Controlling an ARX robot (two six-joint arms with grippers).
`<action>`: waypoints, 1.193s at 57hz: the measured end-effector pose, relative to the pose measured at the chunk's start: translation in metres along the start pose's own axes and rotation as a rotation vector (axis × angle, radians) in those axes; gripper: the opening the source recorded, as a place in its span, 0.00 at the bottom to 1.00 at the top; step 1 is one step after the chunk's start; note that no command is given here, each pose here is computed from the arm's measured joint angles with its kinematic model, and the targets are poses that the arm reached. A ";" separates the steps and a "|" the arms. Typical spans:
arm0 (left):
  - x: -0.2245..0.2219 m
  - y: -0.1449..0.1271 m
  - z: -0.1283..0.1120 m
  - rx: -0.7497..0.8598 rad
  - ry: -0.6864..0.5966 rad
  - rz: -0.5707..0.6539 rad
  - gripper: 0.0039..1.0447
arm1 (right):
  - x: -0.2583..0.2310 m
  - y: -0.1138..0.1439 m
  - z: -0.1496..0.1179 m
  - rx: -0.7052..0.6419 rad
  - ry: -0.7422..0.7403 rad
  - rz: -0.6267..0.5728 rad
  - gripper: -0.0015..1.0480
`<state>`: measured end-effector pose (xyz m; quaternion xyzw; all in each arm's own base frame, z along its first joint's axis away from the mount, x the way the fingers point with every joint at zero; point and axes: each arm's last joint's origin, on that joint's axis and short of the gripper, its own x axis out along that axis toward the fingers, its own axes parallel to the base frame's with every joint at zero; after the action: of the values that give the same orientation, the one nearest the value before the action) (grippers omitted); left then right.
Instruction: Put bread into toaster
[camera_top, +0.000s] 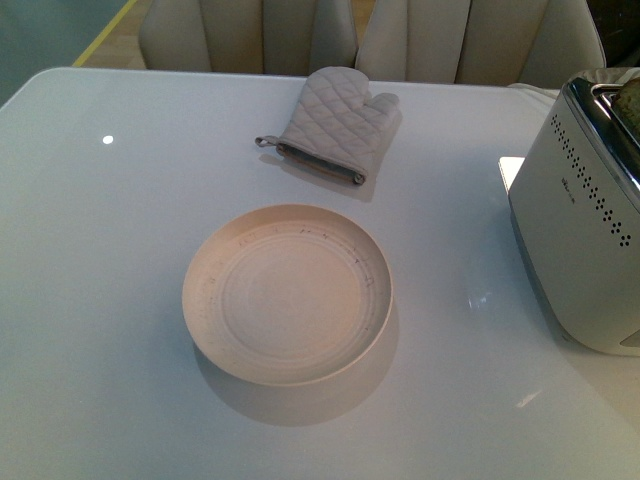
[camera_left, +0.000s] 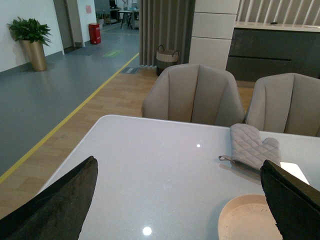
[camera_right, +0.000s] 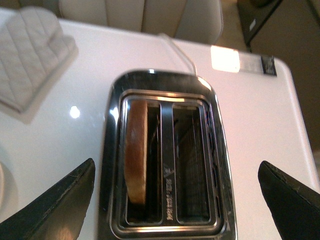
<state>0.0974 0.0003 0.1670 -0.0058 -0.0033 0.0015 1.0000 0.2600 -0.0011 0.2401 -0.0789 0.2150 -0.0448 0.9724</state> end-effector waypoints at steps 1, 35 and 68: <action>0.000 0.000 0.000 0.000 0.000 0.000 0.93 | -0.004 0.000 0.001 0.011 -0.030 0.000 0.91; 0.000 0.000 0.000 0.000 0.000 0.000 0.93 | -0.061 0.003 -0.063 0.147 -0.421 0.091 0.28; 0.000 0.000 0.000 0.000 0.000 0.000 0.93 | -0.088 0.006 -0.110 0.151 -0.426 0.091 0.02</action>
<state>0.0973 0.0002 0.1670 -0.0058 -0.0035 0.0013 1.0000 0.1342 0.0004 0.1773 -0.0037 0.0041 0.0006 1.0000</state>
